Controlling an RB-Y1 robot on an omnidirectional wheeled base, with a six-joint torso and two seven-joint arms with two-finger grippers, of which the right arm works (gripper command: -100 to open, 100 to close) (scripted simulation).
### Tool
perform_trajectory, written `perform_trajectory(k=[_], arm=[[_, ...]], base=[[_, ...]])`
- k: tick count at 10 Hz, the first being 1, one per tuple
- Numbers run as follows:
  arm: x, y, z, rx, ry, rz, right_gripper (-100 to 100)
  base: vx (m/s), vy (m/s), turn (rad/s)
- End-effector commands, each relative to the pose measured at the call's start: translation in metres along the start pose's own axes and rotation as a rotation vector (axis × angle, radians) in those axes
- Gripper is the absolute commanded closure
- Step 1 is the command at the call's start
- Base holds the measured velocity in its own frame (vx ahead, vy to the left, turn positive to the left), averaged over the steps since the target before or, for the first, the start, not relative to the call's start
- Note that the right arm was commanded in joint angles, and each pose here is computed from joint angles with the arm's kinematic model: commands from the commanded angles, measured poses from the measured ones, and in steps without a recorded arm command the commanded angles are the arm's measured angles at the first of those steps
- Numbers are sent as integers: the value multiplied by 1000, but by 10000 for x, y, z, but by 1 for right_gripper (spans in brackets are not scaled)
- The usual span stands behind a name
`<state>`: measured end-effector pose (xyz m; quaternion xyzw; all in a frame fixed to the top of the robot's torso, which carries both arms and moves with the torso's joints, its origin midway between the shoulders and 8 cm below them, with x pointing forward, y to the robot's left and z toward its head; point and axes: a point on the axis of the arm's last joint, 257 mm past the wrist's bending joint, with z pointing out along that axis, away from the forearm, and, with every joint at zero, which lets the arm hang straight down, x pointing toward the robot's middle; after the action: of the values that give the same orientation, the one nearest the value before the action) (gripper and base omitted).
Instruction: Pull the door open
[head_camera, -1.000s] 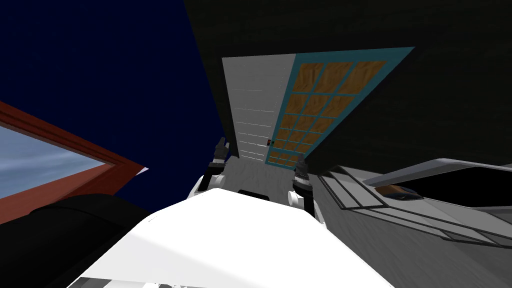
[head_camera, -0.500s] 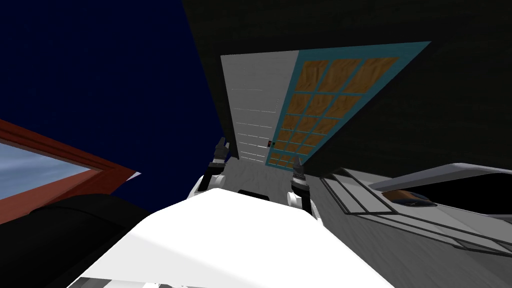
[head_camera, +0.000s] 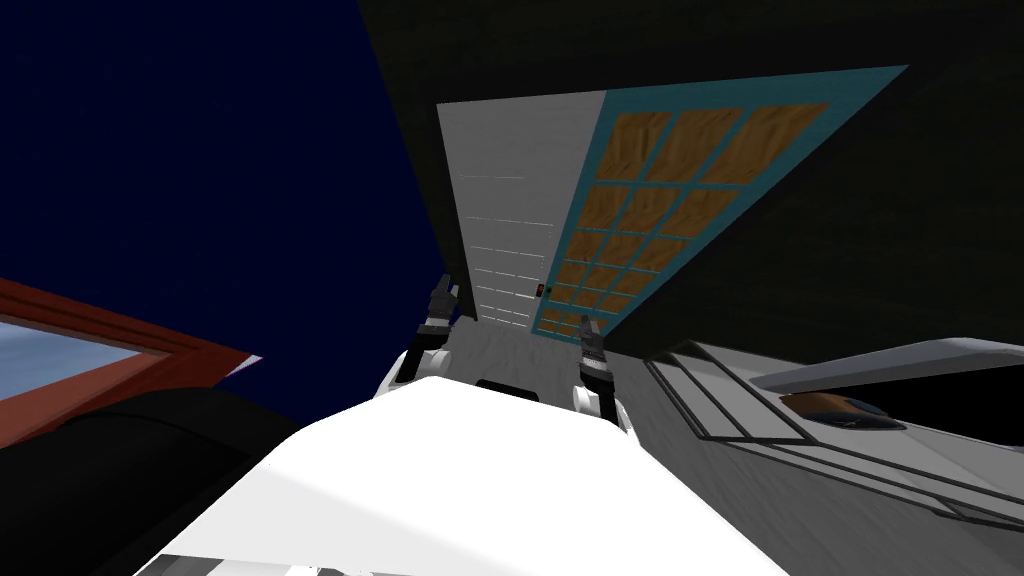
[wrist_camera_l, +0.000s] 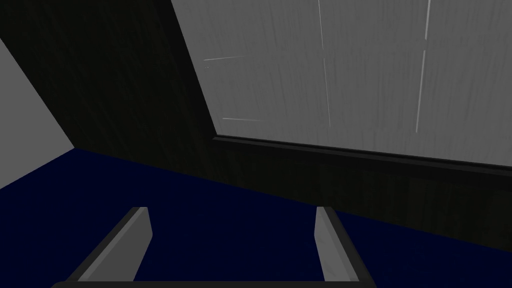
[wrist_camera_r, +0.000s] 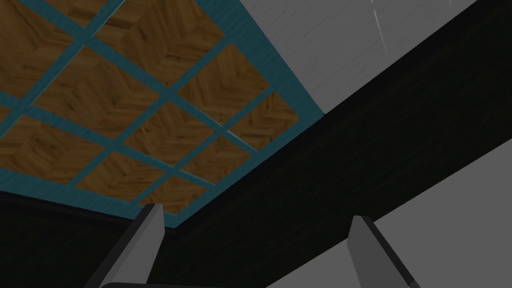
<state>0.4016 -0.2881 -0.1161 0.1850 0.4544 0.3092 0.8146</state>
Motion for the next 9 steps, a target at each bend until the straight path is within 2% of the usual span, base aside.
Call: perform_trajectory(k=[1,9], arm=[[86,-95,-54,18,18,-39,-100],[472,-594,-324,101,114,-219,-100]], base=[[100,8,7],[101,17,7]])
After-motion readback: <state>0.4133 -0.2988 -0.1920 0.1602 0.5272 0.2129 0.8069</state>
